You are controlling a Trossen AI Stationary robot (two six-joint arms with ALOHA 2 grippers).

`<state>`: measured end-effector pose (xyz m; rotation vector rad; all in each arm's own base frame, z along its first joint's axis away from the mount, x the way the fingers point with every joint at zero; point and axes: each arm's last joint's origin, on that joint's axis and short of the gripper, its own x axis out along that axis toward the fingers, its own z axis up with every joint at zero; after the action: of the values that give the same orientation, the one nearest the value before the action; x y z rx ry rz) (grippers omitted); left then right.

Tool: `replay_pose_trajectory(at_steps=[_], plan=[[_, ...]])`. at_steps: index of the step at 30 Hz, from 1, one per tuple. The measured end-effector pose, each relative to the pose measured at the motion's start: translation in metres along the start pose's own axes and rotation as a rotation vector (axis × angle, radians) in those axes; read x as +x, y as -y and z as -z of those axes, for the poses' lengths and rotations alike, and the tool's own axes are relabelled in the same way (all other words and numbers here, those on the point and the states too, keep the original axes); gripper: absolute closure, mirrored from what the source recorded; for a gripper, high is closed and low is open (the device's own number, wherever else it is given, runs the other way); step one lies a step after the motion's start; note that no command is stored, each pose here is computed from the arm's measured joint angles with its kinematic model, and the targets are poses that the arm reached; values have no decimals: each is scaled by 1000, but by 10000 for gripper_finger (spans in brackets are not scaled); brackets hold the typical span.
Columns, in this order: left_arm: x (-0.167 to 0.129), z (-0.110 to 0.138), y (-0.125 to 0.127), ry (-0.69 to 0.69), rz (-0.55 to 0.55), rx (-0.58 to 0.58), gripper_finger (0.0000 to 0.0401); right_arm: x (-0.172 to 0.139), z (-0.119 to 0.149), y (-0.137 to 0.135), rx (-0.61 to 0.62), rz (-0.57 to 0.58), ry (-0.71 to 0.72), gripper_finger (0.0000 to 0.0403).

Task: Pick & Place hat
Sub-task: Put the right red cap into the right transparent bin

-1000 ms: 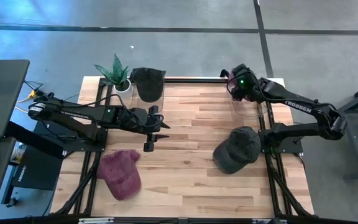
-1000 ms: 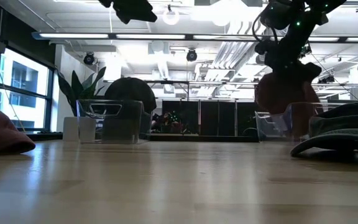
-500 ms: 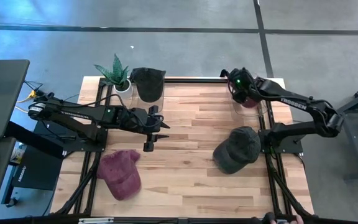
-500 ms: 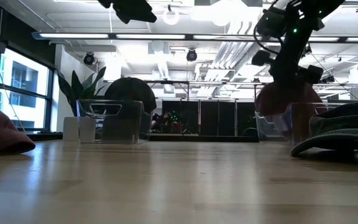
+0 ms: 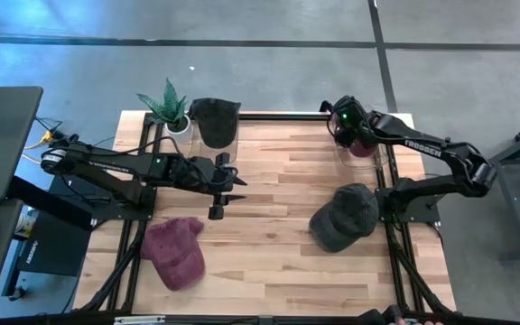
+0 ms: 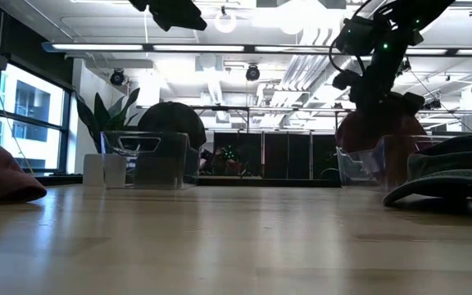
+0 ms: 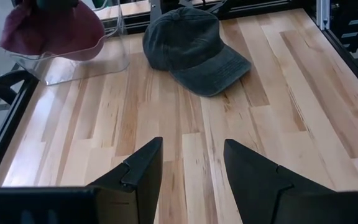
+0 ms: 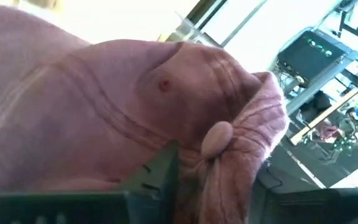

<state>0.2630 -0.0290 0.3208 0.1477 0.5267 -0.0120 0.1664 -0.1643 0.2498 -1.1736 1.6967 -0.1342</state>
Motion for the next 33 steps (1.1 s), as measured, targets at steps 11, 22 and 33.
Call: replay_pose_trajectory(at_steps=[11,22,33], plan=[[0,0,0,-3,1,1,236,-35,0,23,225,-17,224,386],[0,1,0,-8,2,1,236,-32,35,36,74,7,319,382],[0,1,0,-7,2,-5,236,-5,36,28,68,70,204,372]])
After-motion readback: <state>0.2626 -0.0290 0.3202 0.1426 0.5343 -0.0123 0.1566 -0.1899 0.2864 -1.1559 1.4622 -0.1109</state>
